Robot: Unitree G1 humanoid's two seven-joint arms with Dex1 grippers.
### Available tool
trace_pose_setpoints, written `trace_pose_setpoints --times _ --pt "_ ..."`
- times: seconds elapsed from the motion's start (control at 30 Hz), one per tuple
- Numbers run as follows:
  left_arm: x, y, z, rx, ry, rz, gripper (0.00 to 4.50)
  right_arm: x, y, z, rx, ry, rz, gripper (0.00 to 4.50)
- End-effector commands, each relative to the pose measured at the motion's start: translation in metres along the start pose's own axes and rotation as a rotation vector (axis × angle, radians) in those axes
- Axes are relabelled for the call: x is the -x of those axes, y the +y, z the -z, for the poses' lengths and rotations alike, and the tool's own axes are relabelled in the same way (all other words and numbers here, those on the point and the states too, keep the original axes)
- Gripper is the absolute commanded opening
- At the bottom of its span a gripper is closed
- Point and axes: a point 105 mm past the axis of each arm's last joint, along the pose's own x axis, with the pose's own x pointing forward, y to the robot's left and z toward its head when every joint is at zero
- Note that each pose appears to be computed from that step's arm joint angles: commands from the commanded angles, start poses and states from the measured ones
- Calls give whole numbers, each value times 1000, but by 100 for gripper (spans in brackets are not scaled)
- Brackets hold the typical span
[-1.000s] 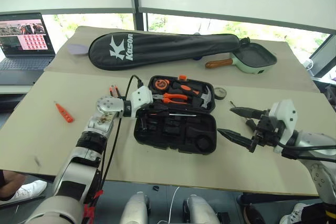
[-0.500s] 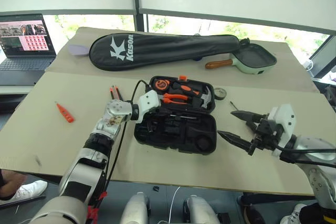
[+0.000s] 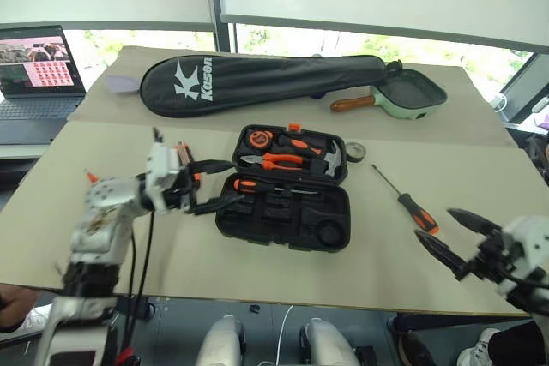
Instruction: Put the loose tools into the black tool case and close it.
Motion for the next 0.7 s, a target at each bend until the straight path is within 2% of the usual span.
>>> trace_pose_setpoints --times 0.03,0.1,0.17,0.33,0.5,0.67,0.7 --pt "46 -8 -8 -36 83 -31 448 27 -1 10 36 42 55 450" --pt "65 -10 -3 -1 116 -96 448 30 4 17 13 76 25 450" --pt "70 -15 0 6 131 -118 448 25 4 16 -2 81 5 450" --pt "45 -29 -10 32 35 -115 448 -3 -5 -4 -8 61 -37 450" --pt "25 -39 -19 91 -43 -73 448 -40 -14 -11 37 173 -144 450" --pt "6 -46 -24 93 -66 17 448 -73 -33 0 122 324 -167 450" --pt "3 -47 -26 91 -74 31 449 -78 -36 0 125 332 -160 424"
